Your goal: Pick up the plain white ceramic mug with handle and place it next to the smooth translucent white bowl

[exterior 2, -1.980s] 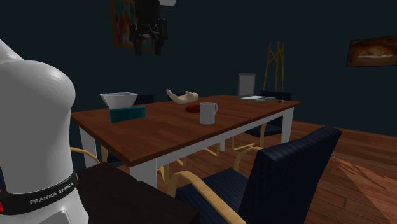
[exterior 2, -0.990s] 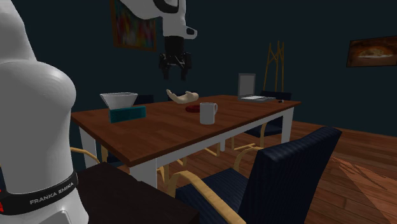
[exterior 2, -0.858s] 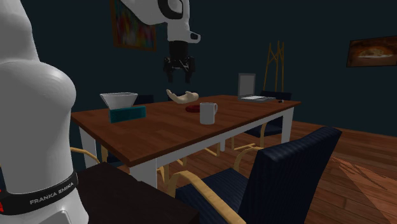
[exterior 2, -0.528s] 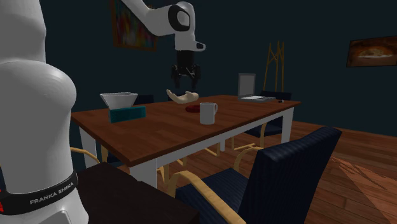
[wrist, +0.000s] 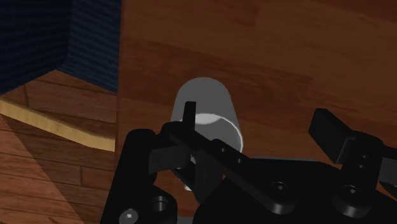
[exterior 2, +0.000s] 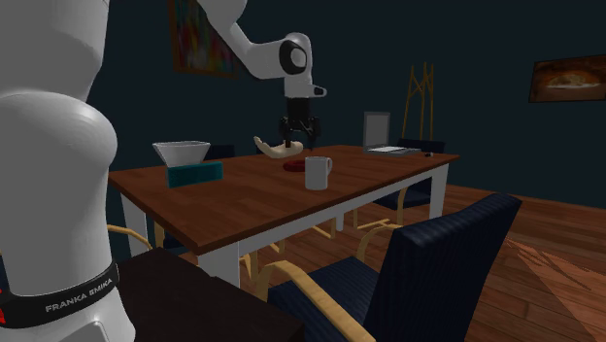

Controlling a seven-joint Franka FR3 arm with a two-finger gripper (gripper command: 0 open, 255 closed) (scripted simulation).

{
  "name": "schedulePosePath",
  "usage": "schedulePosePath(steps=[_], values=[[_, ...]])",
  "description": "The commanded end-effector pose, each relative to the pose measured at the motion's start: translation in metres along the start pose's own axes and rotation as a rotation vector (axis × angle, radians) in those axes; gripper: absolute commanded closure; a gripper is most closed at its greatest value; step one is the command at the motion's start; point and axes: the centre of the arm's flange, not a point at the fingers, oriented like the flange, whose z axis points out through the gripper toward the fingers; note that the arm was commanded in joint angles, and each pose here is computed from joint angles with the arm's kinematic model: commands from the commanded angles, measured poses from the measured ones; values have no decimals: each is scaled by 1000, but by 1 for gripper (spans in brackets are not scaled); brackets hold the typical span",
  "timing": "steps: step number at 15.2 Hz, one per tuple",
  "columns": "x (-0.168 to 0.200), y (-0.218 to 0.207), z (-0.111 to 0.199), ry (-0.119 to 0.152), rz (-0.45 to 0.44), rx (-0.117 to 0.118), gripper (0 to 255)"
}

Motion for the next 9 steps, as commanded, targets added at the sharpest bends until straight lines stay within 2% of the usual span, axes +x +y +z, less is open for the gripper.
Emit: schedulePosePath(steps=[1, 4, 9], values=[[25, -2, 13, 5, 3, -3, 0], [54, -5, 28, 11, 7, -6, 0], [54, -5, 55, 11, 7, -6, 0]])
